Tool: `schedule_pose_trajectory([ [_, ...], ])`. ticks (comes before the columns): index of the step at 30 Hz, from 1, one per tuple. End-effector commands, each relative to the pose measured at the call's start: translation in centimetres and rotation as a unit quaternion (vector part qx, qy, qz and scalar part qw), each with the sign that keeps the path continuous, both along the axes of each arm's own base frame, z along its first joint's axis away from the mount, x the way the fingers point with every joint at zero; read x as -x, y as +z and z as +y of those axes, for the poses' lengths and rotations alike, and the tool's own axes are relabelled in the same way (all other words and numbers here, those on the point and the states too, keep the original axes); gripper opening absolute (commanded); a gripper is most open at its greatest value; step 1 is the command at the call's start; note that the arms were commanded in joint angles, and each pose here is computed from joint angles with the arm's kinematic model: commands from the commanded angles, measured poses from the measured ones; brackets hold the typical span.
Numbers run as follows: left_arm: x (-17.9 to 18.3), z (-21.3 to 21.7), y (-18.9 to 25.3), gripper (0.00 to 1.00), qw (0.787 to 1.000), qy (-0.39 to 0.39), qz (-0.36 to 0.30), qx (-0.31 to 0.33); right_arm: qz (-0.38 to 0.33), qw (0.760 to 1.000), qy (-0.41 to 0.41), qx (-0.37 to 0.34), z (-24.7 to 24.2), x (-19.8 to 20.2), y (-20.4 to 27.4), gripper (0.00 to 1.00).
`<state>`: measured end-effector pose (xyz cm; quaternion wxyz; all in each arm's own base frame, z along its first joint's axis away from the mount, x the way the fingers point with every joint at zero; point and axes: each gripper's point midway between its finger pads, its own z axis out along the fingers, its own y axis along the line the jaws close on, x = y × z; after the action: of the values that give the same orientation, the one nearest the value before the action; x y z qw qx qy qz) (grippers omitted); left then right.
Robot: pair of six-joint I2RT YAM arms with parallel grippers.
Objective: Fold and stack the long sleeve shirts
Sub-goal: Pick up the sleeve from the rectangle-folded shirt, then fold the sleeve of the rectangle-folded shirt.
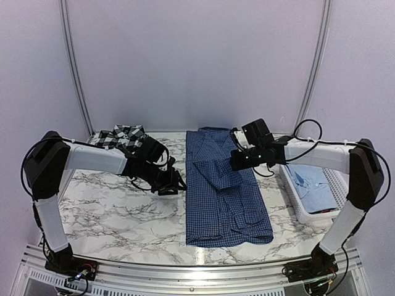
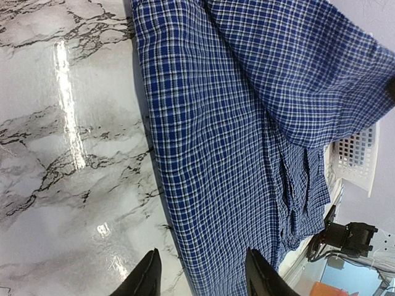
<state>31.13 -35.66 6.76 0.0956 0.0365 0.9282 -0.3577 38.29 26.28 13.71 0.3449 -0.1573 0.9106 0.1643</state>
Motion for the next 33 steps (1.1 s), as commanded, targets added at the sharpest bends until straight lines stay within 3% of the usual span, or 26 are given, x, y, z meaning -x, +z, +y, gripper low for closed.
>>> schedule_pose_trajectory([
  [1, -0.5, -0.4, 2.2, 0.47, 1.0, 0.001, -0.025, 0.019, -0.061, 0.991, -0.014, 0.116, -1.7, -0.5, 4.6, 0.0],
  [8, -0.5, -0.3, 2.4, 0.47, 0.999, 0.001, -0.027, 0.019, -0.131, 0.962, 0.033, 0.235, 0.6, 0.5, 9.0, 0.0],
  [18, -0.4, 0.0, 1.9, 0.47, 1.0, 0.005, -0.02, 0.014, -0.078, 0.927, 0.195, 0.311, 8.1, 8.2, 0.2, 0.0],
  [24, -0.2, 0.3, 1.1, 0.47, 1.0, 0.008, -0.013, 0.008, -0.036, 0.942, 0.245, 0.228, 12.3, 11.0, -2.7, 0.07],
  [33, 0.3, 1.4, 0.3, 0.5, 1.0, 0.017, -0.008, -0.005, -0.01, 0.961, 0.251, 0.116, 15.2, 12.7, -1.3, 0.4],
])
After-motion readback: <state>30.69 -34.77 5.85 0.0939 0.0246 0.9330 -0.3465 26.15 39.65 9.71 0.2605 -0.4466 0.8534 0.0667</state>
